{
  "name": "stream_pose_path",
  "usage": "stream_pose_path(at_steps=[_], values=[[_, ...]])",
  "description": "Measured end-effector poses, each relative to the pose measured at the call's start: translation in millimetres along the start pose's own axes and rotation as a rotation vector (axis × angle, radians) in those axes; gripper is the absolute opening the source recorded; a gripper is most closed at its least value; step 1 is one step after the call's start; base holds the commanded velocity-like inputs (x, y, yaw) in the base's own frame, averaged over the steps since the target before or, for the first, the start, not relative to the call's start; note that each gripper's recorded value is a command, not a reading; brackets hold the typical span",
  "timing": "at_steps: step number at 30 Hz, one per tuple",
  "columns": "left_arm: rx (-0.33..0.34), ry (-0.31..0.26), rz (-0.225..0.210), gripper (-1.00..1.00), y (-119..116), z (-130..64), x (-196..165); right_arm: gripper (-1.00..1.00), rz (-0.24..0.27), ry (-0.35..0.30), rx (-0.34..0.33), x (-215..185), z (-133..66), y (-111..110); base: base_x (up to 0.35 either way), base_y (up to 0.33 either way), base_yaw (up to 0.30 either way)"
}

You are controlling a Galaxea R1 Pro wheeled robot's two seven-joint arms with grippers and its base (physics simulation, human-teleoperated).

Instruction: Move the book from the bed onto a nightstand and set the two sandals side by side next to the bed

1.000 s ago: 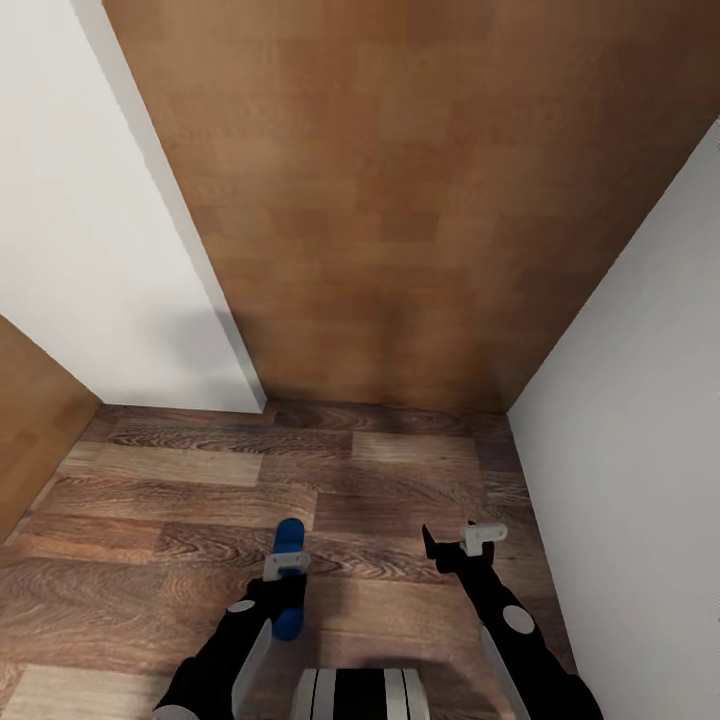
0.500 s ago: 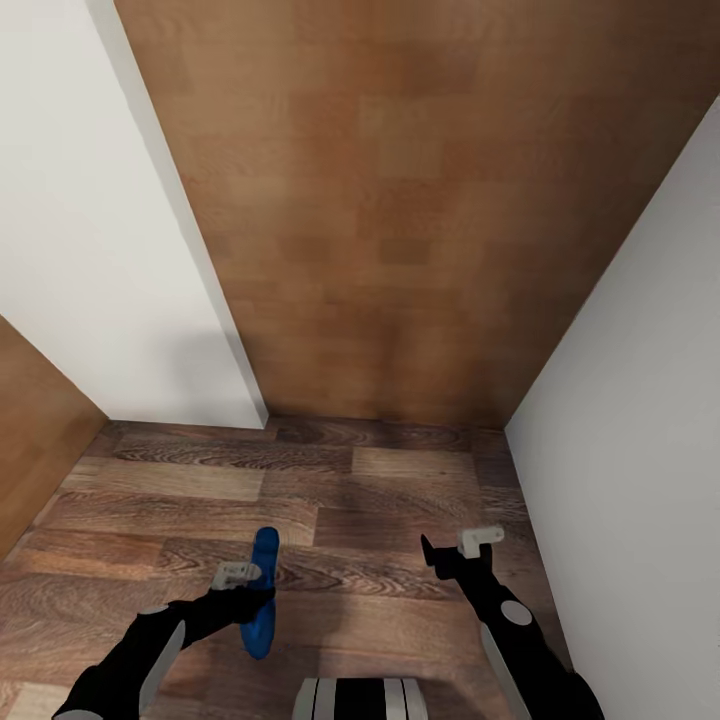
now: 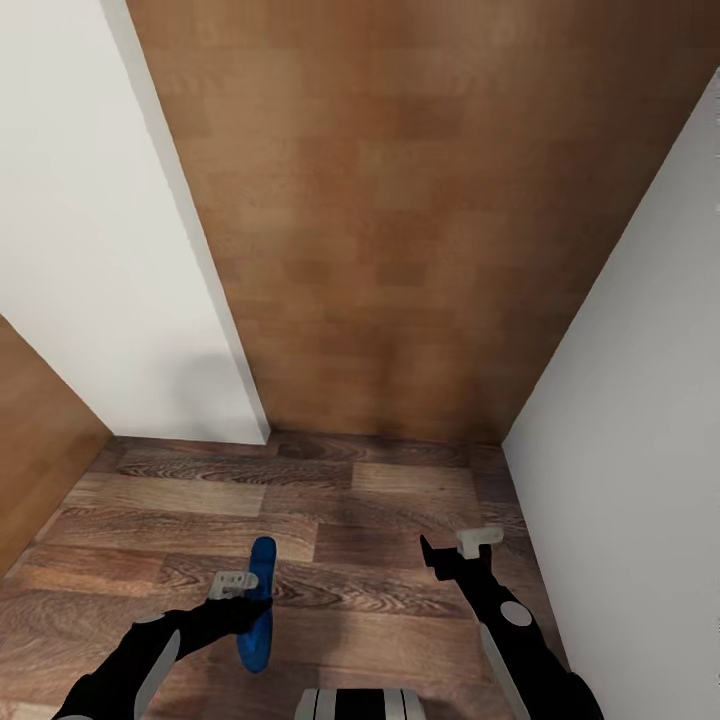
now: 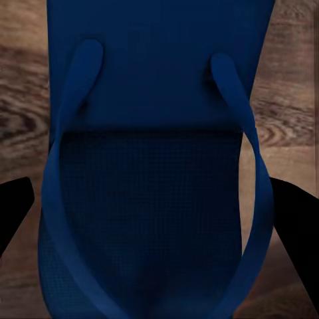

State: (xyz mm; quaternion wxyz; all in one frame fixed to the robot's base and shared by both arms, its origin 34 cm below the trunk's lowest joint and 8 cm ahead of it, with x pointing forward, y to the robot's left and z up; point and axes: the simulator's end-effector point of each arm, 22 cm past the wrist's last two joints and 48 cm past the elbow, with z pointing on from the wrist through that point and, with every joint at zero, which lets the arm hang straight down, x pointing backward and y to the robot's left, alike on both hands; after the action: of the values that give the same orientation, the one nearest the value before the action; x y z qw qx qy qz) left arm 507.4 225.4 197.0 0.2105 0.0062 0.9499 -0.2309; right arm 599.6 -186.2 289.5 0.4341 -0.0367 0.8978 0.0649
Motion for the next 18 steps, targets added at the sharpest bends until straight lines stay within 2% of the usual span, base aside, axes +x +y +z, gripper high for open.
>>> stream_pose_path(at_steps=[18], values=[[0.007,-0.064,0.031,-1.00,-13.2,-18.4,-32.0,1.00,-0.011,-0.072,-0.001,-39.9,-13.9,2.2,0.000,0.000,0.000]])
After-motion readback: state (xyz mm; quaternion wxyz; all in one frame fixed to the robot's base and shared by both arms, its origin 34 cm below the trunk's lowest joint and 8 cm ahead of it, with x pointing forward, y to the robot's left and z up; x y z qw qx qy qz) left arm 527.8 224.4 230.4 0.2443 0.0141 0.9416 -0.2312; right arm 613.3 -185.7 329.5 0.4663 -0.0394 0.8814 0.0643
